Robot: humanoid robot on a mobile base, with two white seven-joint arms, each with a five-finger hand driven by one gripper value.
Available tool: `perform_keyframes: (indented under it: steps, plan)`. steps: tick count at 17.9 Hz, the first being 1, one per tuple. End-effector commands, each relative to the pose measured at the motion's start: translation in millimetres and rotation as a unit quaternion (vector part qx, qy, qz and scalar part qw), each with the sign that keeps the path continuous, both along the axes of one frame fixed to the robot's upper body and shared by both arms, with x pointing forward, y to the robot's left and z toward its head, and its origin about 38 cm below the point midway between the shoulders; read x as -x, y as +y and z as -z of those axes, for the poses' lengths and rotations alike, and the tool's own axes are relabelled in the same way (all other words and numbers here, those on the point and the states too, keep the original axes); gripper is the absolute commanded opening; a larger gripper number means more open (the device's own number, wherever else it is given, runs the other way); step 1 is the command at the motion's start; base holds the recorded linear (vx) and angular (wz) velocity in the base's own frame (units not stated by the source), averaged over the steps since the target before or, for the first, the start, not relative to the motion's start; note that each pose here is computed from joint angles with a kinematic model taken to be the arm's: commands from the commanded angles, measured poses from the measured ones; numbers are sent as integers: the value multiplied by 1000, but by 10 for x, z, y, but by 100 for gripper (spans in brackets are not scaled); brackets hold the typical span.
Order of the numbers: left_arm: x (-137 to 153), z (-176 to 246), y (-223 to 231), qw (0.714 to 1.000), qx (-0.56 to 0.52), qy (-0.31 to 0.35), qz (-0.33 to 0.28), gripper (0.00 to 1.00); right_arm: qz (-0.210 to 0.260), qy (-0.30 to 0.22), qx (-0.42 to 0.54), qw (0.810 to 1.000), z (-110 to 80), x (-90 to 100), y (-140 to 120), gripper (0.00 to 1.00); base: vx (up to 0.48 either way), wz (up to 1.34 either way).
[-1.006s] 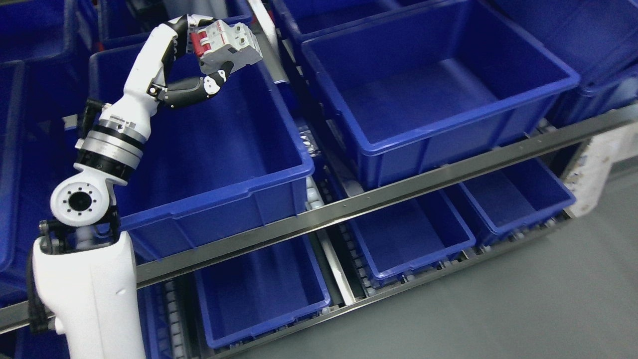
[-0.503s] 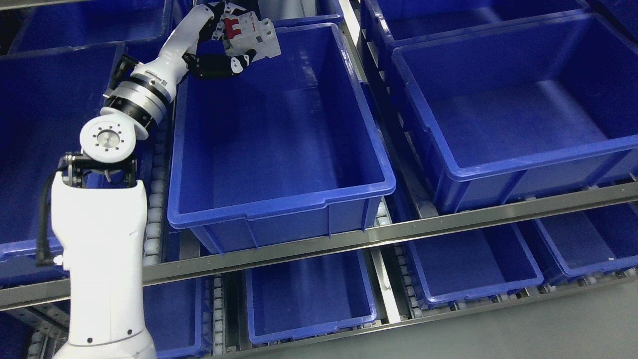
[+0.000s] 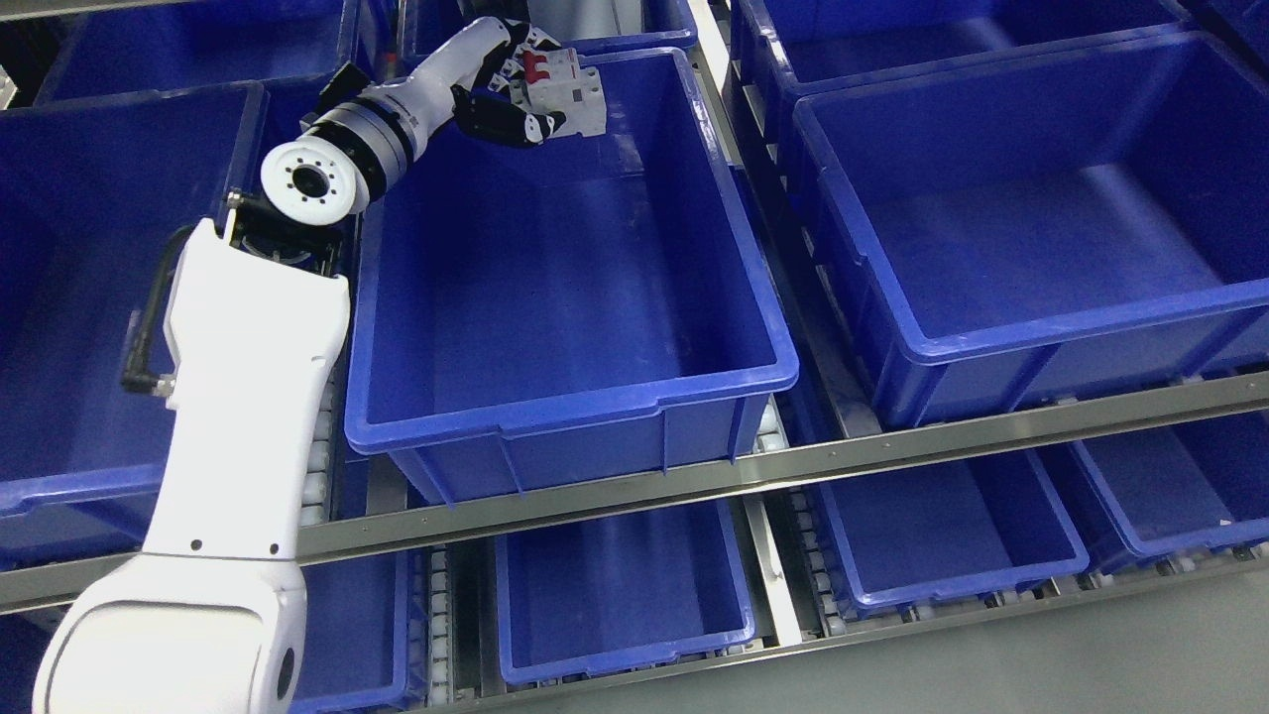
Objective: Place circuit breaker on shelf
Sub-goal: 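Lower the breaker into the blue bin and open the left hand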
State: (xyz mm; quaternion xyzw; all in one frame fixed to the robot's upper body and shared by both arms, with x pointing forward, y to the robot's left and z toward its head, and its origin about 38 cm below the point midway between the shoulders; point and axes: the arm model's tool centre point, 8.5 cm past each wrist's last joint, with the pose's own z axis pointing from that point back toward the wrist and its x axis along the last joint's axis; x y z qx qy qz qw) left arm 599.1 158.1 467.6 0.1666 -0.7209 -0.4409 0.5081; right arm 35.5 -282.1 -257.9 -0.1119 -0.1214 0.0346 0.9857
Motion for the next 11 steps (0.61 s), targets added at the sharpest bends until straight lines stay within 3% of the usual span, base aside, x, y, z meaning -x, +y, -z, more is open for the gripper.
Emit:
perform_keyframes:
  steps: [1, 4, 8, 11]
  plan:
    - [-354, 1206, 108, 975, -117, 182, -54, 19, -2, 83, 15, 996, 15, 166, -111, 100, 0, 0]
    - [-359, 1395, 163, 966, -140, 206, -66, 21, -2, 83, 15, 996, 15, 166, -111, 100, -13, -8]
    - [-380, 1253, 177, 970, -136, 187, -76, 24, -2, 83, 15, 996, 15, 166, -111, 100, -4, -12]
    - [-397, 1141, 194, 973, -133, 169, -87, 36, -2, 83, 15, 996, 15, 166, -111, 100, -9, 15]
